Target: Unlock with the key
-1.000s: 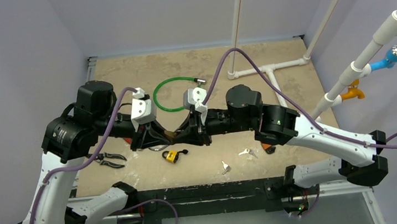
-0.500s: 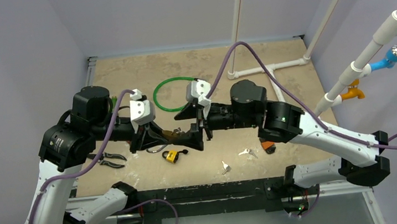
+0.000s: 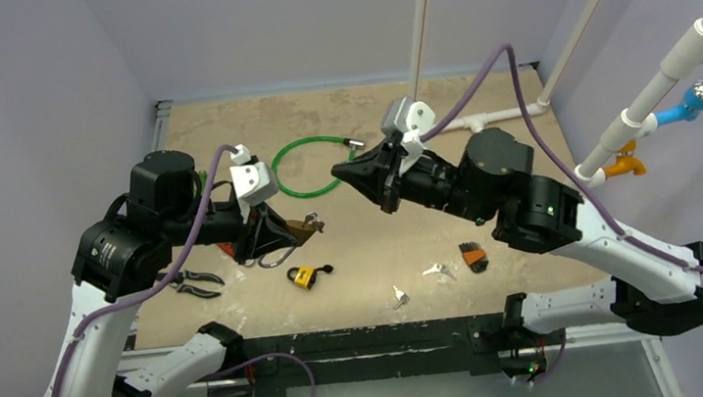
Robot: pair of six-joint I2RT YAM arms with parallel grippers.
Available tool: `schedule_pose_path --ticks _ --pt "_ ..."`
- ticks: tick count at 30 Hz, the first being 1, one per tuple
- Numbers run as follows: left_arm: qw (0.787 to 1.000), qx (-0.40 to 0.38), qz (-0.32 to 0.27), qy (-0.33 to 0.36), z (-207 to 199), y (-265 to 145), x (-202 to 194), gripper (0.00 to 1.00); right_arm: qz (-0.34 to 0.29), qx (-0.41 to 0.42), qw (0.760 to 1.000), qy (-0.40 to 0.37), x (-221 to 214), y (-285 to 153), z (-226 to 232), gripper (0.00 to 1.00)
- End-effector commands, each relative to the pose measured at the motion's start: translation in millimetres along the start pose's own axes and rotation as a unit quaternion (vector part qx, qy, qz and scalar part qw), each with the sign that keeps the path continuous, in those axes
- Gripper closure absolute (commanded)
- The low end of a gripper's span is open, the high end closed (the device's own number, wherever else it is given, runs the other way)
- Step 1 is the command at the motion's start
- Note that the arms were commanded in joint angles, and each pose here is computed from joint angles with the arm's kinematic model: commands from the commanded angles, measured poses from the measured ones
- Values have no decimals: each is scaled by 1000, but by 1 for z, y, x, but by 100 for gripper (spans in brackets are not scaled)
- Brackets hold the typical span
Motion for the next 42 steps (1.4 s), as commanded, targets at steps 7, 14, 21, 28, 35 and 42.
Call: schedule_pose_path --ticks 7,14,21,28,35,42 --pt "997 26 -40 -57 19 16 18 100 13 -167 985 -48 -34 29 -33 100" --pt "996 -4 -44 -72 18 22 16 100 19 -140 984 -111 -42 33 -27 100" --pt "996 -11 -49 -70 15 19 19 100 49 -139 969 -196 -58 43 -14 100" --pt "996 -21 -47 -68 10 17 16 100 59 -151 951 -262 -71 47 0 100" --pt "997 -12 -50 -62 10 14 18 100 63 -147 943 -292 -81 47 14 100" --pt "997 -8 -56 -56 9 13 20 100 80 -132 940 -303 -100 52 31 100"
Point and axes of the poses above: each gripper's point midway between its finger pads, its own y axis out along the fingers, its own z axis along the line the jaws close on, x = y × z, the point moved 9 cm from there along -y, back along the fingers, and after that the axes turned 14 degrees about y, right-handed, at the moved point
